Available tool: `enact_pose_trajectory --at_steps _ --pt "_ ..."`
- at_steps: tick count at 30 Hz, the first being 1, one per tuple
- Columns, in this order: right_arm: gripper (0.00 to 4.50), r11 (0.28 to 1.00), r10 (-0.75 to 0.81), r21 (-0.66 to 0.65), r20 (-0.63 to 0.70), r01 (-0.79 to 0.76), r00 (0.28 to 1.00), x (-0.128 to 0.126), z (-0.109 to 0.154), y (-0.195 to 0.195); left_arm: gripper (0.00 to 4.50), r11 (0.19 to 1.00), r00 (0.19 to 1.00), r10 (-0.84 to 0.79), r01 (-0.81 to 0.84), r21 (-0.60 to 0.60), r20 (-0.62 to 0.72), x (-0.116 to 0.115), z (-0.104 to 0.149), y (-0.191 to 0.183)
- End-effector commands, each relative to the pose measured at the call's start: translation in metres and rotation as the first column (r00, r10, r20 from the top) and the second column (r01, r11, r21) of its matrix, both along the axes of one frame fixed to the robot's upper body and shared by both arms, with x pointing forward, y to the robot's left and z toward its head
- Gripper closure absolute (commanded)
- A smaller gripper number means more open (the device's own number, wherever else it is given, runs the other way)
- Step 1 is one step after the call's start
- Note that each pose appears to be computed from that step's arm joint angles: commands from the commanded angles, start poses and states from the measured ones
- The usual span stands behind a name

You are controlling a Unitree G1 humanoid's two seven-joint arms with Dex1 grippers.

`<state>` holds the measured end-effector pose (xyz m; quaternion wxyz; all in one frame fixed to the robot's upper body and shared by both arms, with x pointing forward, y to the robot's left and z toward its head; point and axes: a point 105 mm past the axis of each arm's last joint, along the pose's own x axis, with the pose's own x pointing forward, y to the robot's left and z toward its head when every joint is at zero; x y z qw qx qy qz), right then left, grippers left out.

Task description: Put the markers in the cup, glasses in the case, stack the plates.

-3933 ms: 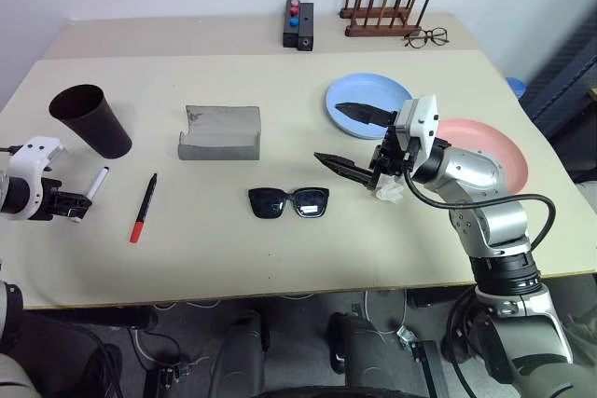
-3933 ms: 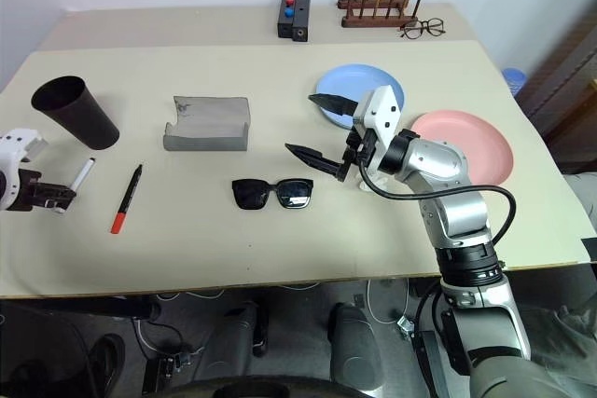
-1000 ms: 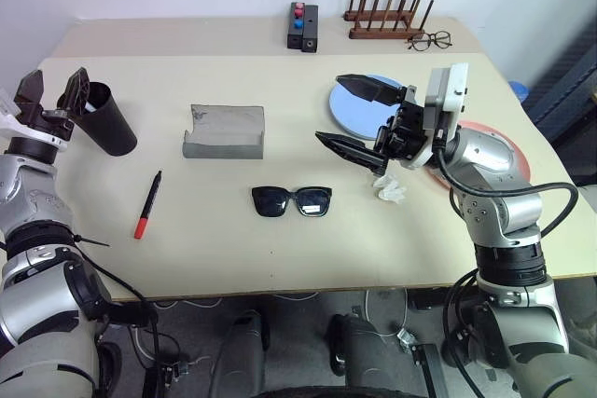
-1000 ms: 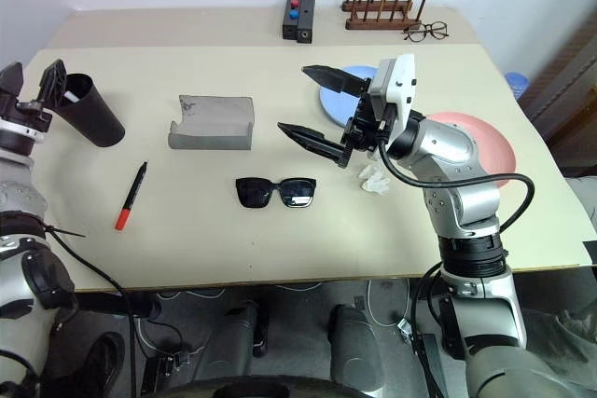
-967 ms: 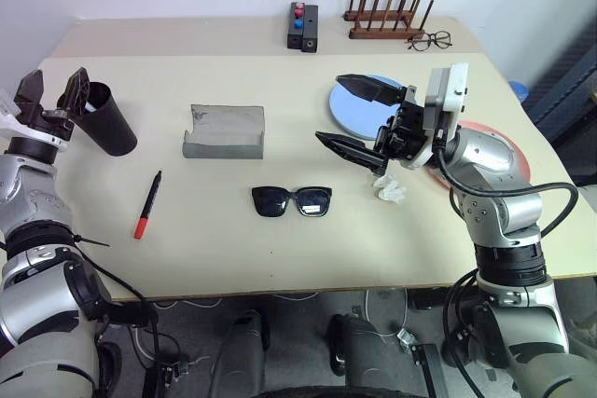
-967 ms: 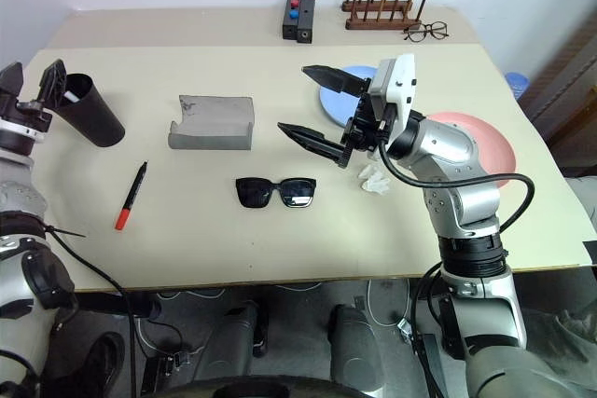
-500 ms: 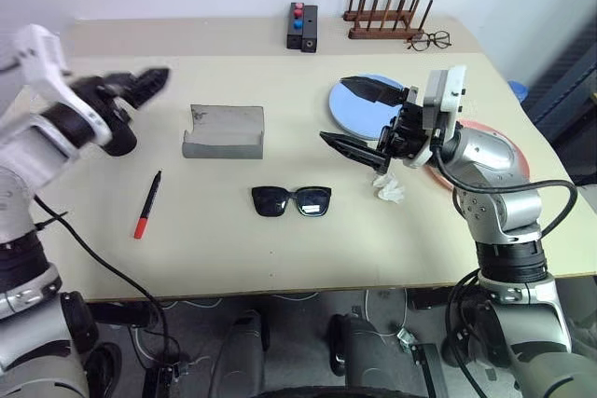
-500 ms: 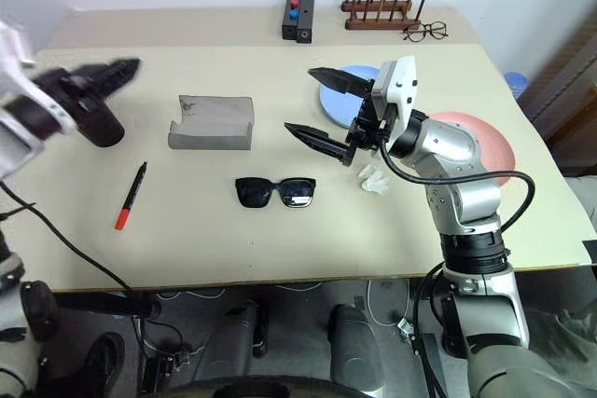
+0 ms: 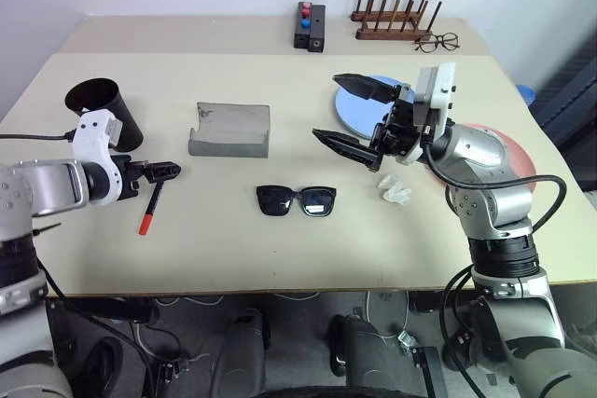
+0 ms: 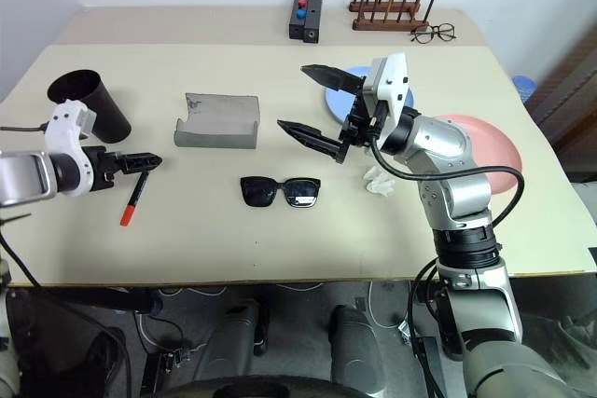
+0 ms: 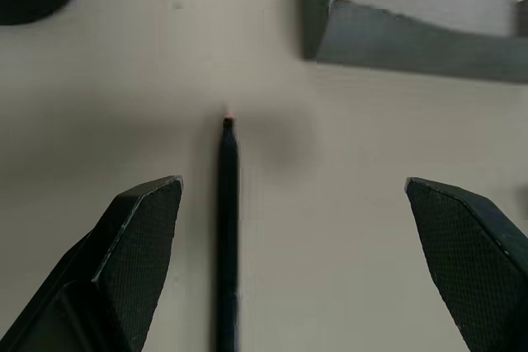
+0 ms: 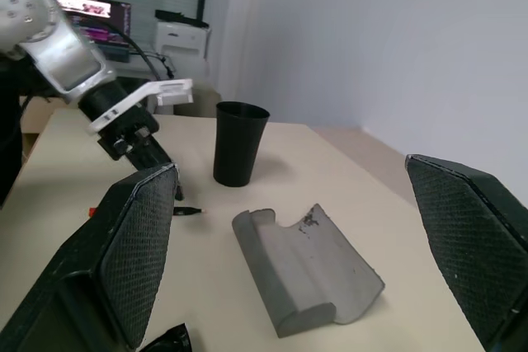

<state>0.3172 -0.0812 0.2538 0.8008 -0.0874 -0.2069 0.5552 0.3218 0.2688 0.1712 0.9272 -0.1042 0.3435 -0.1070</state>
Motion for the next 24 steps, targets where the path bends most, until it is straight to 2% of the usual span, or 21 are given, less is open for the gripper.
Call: enact_pose_trajectory --at_steps 1,4,9,14,24 --pt "0.0 1.0 0.005 0.012 0.049 -0.006 0.999 -0.004 0.009 0.002 0.01 0.994 0.988 -0.105 0.102 -0.031 -0.116 -0.013 0.004 -0.003" --pt "0.0 1.0 0.001 0.016 0.047 -0.002 0.999 -0.004 0.008 0.002 0.01 0.994 0.964 -0.111 0.104 -0.042 -0.241 -0.021 -0.013 0.003" --pt "0.0 1.0 -0.005 0.02 0.043 0.004 0.999 -0.004 0.005 0.001 0.01 0.995 0.934 -0.102 0.093 -0.042 -0.343 -0.017 -0.024 0.005" --pt "0.0 1.0 -0.019 0.021 0.044 0.018 0.999 -0.006 0.005 -0.002 0.01 0.994 0.934 -0.103 0.11 0.0 -0.343 -0.005 -0.02 0.001" --pt "0.0 0.999 -0.031 0.011 0.044 0.03 0.999 -0.008 0.004 -0.005 0.01 0.985 0.941 -0.157 0.173 0.027 -0.301 0.006 -0.015 -0.008"
